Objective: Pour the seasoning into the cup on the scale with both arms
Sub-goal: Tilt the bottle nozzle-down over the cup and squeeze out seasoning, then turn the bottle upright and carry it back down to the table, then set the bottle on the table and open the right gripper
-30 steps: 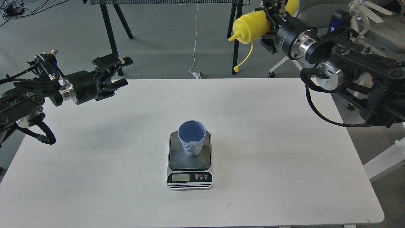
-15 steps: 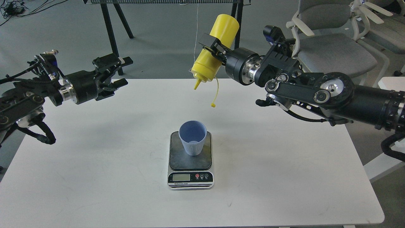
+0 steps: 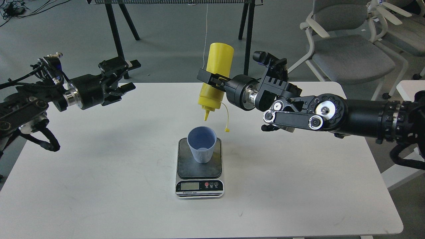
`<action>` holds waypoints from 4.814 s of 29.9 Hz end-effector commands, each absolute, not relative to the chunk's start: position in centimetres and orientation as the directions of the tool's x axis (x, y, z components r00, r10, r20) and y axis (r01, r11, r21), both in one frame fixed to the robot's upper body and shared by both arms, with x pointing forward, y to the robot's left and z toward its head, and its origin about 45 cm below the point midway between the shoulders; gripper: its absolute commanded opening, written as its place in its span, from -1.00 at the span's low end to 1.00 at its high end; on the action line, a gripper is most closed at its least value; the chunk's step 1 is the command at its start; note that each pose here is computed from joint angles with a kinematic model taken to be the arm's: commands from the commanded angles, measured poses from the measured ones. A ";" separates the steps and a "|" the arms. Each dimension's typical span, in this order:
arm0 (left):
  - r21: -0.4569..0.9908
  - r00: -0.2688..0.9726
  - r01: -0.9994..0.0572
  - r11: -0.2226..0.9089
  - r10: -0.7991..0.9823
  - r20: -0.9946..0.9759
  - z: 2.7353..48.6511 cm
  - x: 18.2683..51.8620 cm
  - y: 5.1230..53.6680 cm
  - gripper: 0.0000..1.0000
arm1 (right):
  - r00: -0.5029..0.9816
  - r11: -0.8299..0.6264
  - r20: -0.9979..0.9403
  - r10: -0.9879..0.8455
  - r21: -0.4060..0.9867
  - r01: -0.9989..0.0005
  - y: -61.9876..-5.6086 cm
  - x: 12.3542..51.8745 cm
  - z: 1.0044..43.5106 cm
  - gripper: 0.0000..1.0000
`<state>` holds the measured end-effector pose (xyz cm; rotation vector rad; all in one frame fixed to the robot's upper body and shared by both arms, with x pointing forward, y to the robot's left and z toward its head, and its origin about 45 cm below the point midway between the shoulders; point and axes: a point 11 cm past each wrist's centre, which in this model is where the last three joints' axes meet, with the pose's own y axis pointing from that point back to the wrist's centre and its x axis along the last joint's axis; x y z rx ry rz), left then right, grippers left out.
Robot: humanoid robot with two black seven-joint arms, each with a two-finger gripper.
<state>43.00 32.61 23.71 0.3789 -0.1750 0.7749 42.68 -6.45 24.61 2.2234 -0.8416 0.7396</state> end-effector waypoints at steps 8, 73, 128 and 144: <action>0.270 0.704 -0.710 0.651 0.648 0.290 23.6 43.0 32.7 0.98 | 0.651 -0.604 0.691 -0.313 0.384 -0.698 -5.0 41.9 23.4 -0.96; 0.309 0.708 -0.706 0.637 0.651 0.274 22.0 41.9 33.6 0.98 | -0.002 -0.239 -0.994 -0.110 0.028 -0.971 -32.8 30.8 14.3 -0.95; 0.321 0.711 -0.702 0.635 0.653 0.261 21.2 41.5 33.7 0.98 | -0.165 -0.368 -0.981 -0.098 0.190 -0.910 -26.1 25.2 7.3 0.96; 0.322 0.710 -0.703 0.634 0.654 0.262 21.2 41.5 33.8 0.98 | -0.134 -0.364 -0.985 -0.108 0.165 -0.917 -29.5 21.7 11.1 0.96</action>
